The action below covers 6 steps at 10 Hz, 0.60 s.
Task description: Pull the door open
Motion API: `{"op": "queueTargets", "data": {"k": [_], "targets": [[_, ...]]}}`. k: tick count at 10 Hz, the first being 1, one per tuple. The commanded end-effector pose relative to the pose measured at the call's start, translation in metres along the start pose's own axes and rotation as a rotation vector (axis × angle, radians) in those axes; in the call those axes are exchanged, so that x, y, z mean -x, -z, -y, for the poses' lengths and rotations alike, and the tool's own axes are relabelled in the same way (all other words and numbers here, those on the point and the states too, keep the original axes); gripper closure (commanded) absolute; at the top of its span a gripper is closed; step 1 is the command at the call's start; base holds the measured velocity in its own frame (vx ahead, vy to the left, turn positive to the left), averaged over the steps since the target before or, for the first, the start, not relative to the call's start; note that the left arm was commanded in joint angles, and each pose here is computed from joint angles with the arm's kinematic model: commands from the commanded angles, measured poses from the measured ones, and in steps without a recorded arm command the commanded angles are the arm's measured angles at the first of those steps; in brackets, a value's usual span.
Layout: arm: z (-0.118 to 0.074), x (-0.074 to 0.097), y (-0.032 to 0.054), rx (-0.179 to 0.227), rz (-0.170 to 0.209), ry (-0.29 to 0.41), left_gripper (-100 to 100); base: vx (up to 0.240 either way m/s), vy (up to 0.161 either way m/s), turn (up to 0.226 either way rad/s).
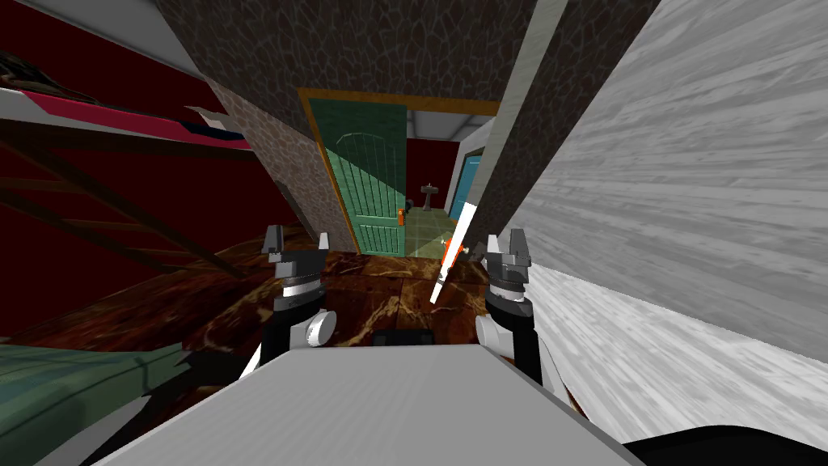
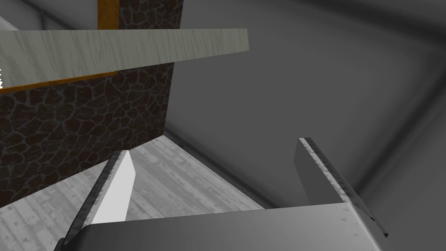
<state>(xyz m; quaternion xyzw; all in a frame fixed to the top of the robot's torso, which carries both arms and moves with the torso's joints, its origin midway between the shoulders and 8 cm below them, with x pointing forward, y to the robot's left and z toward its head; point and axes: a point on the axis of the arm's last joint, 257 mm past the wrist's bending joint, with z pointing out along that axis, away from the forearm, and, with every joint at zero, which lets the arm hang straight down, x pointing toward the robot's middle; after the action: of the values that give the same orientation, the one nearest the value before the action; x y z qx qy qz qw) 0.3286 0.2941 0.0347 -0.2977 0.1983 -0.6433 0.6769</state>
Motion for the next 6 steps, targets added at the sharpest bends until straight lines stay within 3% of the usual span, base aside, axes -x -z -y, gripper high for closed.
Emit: {"op": "queueTargets", "data": {"k": [1, 6], "targets": [[-0.010, 0.002, 0.0005, 0.014, -0.002, -0.008, -100, 0.036, -0.005, -0.077], [-0.045, 0.011, 0.0018, 0.061, -0.001, -0.038, -100, 0.075, 0.019, -0.065]]}}
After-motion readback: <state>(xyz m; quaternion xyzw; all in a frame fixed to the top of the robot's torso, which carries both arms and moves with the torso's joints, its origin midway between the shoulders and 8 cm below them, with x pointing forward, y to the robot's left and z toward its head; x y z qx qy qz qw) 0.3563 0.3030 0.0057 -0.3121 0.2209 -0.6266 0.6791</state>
